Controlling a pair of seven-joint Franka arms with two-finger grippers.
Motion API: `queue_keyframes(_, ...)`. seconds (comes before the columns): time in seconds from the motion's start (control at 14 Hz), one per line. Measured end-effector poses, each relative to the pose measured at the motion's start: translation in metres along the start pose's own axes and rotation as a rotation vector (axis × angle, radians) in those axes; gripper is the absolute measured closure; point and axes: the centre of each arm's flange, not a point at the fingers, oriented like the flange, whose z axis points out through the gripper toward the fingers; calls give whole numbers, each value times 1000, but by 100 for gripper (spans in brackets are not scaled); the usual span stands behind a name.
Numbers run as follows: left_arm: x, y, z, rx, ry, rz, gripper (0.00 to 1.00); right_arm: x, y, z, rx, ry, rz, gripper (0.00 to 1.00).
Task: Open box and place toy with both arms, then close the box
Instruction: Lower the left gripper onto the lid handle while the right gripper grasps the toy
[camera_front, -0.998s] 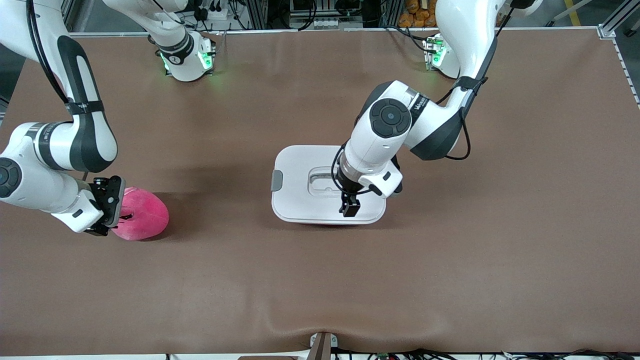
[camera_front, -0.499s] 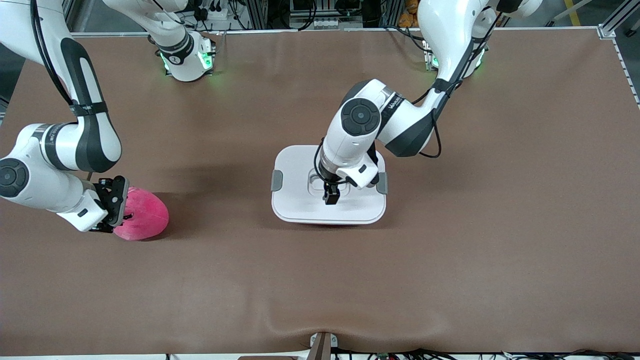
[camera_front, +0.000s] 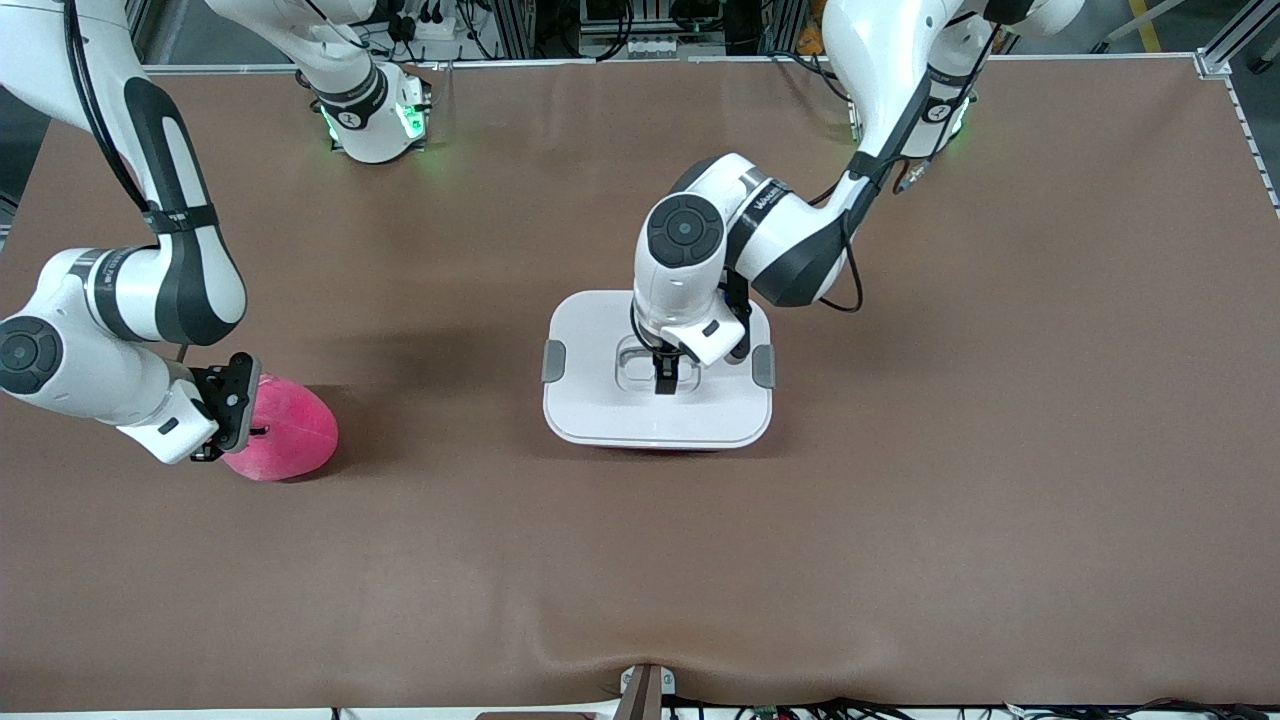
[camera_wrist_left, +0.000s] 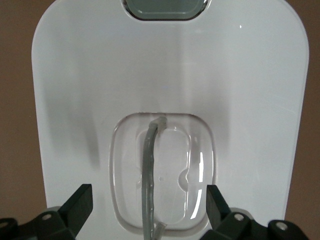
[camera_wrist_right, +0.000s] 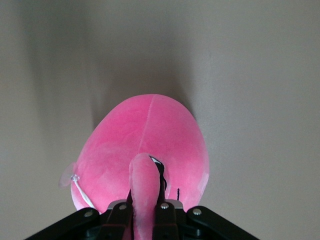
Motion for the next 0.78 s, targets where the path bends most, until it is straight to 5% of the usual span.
queue_keyframes(0.36, -6, -6, 4, 2, 9, 14, 4, 0, 0, 0, -2, 0, 1, 89)
queue_keyframes(0.64, -4, -4, 5, 1, 12, 11, 27, -1, 2, -4, -14, 0, 3, 89)
queue_keyframes(0.78, -3, -3, 7, 0, 13, 9, 28, -2, 4, -12, -30, -1, 14, 89)
